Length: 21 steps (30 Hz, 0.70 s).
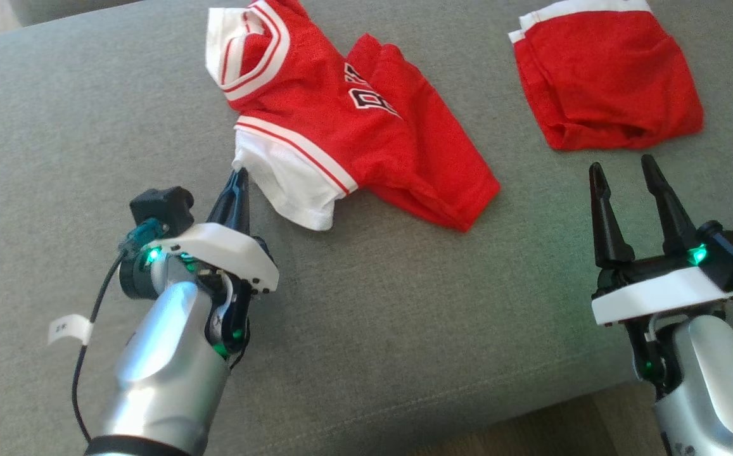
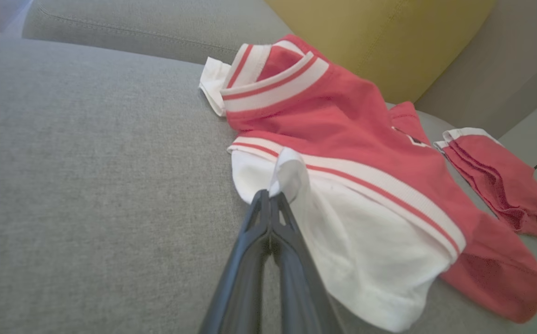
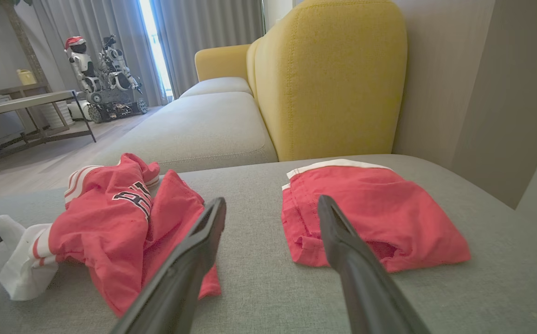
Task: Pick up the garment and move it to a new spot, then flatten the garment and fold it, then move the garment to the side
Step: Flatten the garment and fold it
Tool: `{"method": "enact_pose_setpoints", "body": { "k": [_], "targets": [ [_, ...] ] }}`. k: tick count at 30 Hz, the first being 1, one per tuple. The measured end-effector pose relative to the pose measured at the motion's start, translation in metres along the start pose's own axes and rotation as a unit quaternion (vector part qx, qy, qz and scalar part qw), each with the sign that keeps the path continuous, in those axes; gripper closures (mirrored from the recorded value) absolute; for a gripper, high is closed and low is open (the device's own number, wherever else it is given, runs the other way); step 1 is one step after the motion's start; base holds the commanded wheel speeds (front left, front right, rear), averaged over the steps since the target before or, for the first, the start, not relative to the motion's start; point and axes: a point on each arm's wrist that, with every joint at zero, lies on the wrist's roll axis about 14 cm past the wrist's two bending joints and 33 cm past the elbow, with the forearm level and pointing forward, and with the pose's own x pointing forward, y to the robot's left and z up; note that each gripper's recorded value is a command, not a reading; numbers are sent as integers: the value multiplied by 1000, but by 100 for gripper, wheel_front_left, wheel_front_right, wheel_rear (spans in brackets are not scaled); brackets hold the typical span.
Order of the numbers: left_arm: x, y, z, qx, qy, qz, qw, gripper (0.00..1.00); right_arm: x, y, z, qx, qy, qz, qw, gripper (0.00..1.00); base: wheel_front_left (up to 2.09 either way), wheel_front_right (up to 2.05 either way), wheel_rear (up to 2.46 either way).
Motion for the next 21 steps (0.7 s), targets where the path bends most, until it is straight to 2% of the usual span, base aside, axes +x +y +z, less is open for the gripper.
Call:
{"method": "enact_pose_setpoints", "body": {
  "k": [5, 11, 21],
  "targets": [
    [-6, 7, 31, -16, -48, 13, 999, 100, 4, 7, -2, 1, 4, 10, 1000, 0, 0, 0, 0],
    [-31, 34, 49, -29, -91, 57, 994, 100, 7, 16, -9, 3, 19, 22, 1000, 0, 0, 0, 0],
    [-89, 84, 68, -50, -146, 144, 977, 100, 4, 39, -49, 18, 95, 41, 994, 0, 0, 0, 0]
  ]
}}
